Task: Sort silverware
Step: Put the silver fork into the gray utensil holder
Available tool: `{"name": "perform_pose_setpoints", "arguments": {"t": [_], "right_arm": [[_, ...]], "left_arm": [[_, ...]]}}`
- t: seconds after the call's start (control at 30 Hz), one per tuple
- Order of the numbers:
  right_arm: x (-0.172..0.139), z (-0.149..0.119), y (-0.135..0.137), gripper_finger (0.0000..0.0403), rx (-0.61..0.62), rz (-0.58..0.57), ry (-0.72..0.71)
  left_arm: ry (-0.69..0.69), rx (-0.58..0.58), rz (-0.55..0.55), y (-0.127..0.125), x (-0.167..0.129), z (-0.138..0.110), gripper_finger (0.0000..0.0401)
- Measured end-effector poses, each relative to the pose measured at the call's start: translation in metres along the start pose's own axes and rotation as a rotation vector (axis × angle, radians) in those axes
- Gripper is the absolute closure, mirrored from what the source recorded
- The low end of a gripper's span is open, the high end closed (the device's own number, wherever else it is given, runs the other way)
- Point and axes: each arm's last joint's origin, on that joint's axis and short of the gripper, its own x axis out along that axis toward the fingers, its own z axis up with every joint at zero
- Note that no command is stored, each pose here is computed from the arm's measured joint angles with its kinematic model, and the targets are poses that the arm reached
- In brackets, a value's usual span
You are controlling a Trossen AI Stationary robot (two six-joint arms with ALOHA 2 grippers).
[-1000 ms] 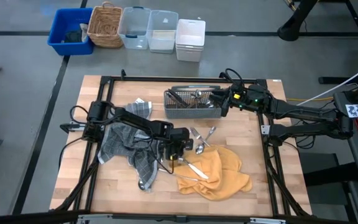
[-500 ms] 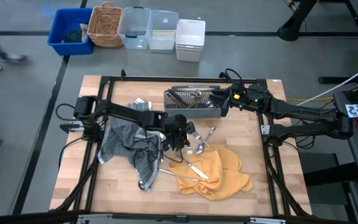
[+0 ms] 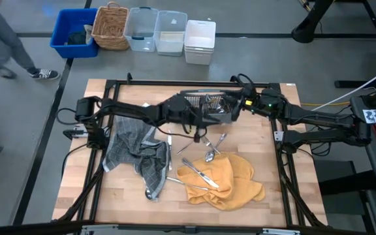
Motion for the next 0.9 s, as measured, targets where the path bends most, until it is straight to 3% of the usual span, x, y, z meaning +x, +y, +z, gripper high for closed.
{"name": "perform_pose_setpoints", "arguments": {"t": [0.13, 0.3, 0.57, 0.9], "right_arm": [[-0.004, 0.007, -0.003, 0.0267, -0.052, -0.091, -0.066], [-0.012, 0.019, -0.004, 0.0267, -0.093, -0.153, -0.17], [-0.027, 0.037, -0.005, 0.0267, -0.075, -0.161, -0.328], [-0.028, 0.039, -0.005, 0.0267, -0.072, -0.155, -0.339]], "left_arm": [[-0.08, -0.094, 0.051, 0.009, 0.004, -0.004, 0.0397], [-0.173, -0.129, 0.11, 0.013, 0.014, -0.02, 0.0397], [-0.256, -0.1, 0.232, 0.03, 0.03, -0.043, 0.0396], [-0.267, -0.109, 0.302, 0.064, 0.058, -0.07, 0.0396]]}}
